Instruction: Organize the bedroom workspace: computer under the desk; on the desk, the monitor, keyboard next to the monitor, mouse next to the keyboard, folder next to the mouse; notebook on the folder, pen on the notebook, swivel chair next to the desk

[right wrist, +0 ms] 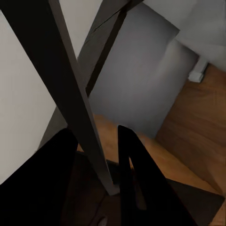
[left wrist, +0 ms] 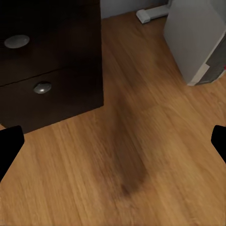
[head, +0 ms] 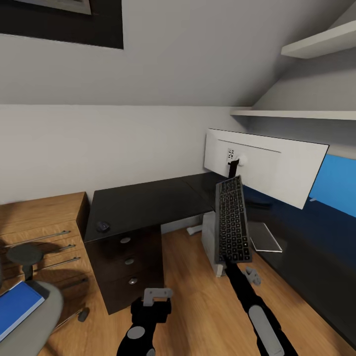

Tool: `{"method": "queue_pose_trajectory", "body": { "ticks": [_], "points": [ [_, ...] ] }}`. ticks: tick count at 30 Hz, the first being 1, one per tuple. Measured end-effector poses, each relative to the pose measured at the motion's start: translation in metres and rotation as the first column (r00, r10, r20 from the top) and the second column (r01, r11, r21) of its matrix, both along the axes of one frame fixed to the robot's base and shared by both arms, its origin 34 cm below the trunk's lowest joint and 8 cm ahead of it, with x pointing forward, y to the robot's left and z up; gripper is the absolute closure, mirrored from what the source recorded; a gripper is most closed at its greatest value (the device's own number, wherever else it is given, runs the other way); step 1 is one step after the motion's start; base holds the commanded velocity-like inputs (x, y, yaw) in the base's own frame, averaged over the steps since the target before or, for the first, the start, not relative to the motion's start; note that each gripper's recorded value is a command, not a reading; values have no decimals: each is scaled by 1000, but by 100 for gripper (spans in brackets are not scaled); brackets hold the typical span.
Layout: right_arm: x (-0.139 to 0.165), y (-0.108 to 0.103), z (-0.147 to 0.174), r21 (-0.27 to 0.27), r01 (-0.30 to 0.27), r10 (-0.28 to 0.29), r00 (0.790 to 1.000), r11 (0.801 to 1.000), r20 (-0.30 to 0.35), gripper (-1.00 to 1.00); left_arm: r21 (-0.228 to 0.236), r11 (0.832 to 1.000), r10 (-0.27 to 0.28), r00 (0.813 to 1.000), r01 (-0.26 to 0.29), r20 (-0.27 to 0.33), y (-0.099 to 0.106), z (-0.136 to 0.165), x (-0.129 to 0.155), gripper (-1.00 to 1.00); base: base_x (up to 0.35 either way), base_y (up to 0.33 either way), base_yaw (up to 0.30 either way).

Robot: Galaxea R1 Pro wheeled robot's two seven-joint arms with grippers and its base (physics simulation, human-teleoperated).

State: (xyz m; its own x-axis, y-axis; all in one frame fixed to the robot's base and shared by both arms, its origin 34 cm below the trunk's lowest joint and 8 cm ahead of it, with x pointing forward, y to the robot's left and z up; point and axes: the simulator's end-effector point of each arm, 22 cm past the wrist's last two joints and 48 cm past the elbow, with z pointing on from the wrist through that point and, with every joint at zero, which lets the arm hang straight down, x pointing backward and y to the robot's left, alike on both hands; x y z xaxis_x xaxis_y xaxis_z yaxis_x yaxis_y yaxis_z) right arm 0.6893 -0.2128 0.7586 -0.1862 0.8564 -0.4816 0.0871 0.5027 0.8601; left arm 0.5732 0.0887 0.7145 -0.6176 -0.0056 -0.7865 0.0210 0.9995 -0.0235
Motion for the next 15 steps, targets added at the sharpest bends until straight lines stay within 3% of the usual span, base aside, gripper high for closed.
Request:
{"method": "queue_pose_trajectory", "body": {
  "ticks": [7,15],
  "points": [
    [-4,18,3,21,-113,113,993,993,-30,100,-2,999,32,999,-32,2,13,1,4,-100,0,0,0],
    [-7,20,1,28,-136,137,990,990,-41,100,-26,995,96,995,-95,37,37,18,17,-100,0,0,0]
  ]
}}
